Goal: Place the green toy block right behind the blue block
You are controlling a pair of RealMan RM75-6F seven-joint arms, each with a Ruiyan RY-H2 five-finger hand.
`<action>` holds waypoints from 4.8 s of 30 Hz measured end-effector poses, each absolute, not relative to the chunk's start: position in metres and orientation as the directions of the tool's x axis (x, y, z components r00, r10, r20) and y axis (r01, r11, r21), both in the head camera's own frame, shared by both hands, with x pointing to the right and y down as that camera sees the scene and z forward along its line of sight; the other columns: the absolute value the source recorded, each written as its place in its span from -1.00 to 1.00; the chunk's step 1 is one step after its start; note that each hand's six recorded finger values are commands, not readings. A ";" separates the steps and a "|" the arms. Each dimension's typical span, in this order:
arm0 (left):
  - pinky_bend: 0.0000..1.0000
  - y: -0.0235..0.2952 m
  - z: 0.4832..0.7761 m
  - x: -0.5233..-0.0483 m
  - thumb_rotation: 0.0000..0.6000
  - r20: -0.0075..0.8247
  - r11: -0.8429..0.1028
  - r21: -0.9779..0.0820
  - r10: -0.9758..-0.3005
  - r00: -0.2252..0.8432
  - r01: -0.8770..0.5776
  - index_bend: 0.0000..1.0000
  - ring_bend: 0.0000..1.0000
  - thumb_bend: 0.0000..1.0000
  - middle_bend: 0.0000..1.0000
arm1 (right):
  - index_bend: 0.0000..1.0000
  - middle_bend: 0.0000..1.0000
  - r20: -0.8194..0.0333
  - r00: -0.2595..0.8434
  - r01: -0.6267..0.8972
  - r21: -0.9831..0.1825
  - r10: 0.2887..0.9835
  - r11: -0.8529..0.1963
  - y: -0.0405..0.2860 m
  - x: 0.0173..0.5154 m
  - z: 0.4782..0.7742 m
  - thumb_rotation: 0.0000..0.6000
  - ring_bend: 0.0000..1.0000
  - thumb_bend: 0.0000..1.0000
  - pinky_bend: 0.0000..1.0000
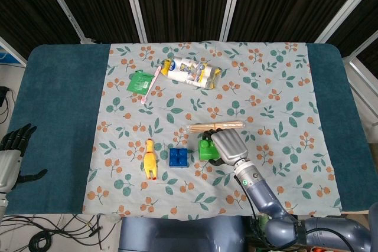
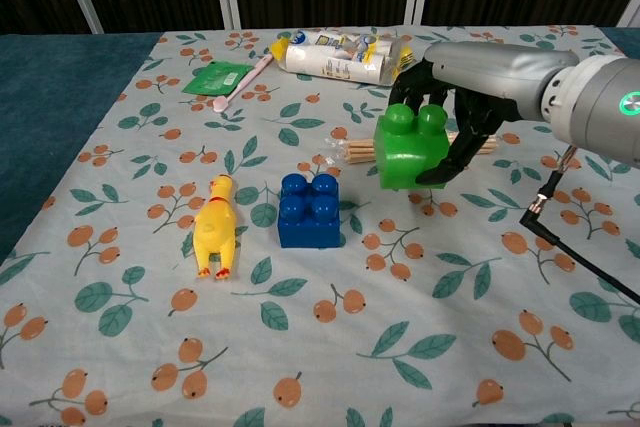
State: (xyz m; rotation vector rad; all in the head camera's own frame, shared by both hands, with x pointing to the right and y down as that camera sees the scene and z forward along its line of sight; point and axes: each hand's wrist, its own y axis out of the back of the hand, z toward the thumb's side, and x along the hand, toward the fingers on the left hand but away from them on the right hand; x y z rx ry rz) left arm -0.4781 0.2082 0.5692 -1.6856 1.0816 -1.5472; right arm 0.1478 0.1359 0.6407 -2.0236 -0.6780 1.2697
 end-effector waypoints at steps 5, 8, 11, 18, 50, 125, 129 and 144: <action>-1.00 0.208 0.569 -0.478 1.00 0.495 -0.486 -0.858 -0.869 -0.011 -0.166 -1.00 -1.00 -0.98 -1.00 | 0.13 0.01 -0.581 0.398 0.086 -0.746 0.709 -0.660 0.136 0.147 0.640 1.00 -0.07 -0.18 0.05; -1.00 0.208 0.568 -0.478 1.00 0.493 -0.484 -0.859 -0.870 -0.012 -0.167 -1.00 -1.00 -0.98 -1.00 | 0.13 0.01 -0.582 0.397 0.090 -0.744 0.709 -0.662 0.136 0.146 0.641 1.00 -0.07 -0.18 0.05; -1.00 0.208 0.569 -0.478 1.00 0.494 -0.485 -0.858 -0.870 -0.011 -0.168 -1.00 -1.00 -0.98 -1.00 | 0.13 0.01 -0.583 0.397 0.094 -0.742 0.709 -0.663 0.136 0.145 0.641 1.00 -0.07 -0.18 0.05; -1.00 0.208 0.569 -0.478 1.00 0.495 -0.486 -0.858 -0.869 -0.009 -0.168 -1.00 -1.00 -0.98 -1.00 | 0.14 0.01 -0.581 0.398 0.097 -0.743 0.710 -0.662 0.134 0.141 0.639 1.00 -0.07 -0.18 0.05; -1.00 0.208 0.570 -0.478 1.00 0.518 -0.504 -0.836 -0.856 -0.007 -0.215 -1.00 -1.00 -0.98 -1.00 | 0.16 0.02 -0.609 0.412 0.071 -0.720 0.678 -0.690 0.125 0.073 0.659 1.00 -0.06 -0.18 0.05; -1.00 0.208 0.569 -0.480 1.00 0.515 -0.500 -0.840 -0.857 -0.021 -0.208 -1.00 -1.00 -0.98 -1.00 | -1.00 -1.00 -0.568 0.314 -0.008 -0.803 0.761 -0.596 0.124 0.165 0.616 1.00 -1.00 -0.80 -0.59; -1.00 0.209 0.569 -0.479 1.00 0.510 -0.498 -0.845 -0.860 -0.019 -0.194 -1.00 -1.00 -0.98 -1.00 | -1.00 -1.00 -0.556 0.258 0.003 -0.817 0.790 -0.577 0.138 0.217 0.607 1.00 -1.00 -0.80 -0.60; -1.00 0.211 0.568 -0.477 1.00 0.485 -0.480 -0.868 -0.874 -0.010 -0.127 -1.00 -1.00 -0.98 -1.00 | -1.00 -1.00 -0.521 0.079 -0.015 -0.853 0.850 -0.522 0.215 0.357 0.582 1.00 -1.00 -0.87 -0.65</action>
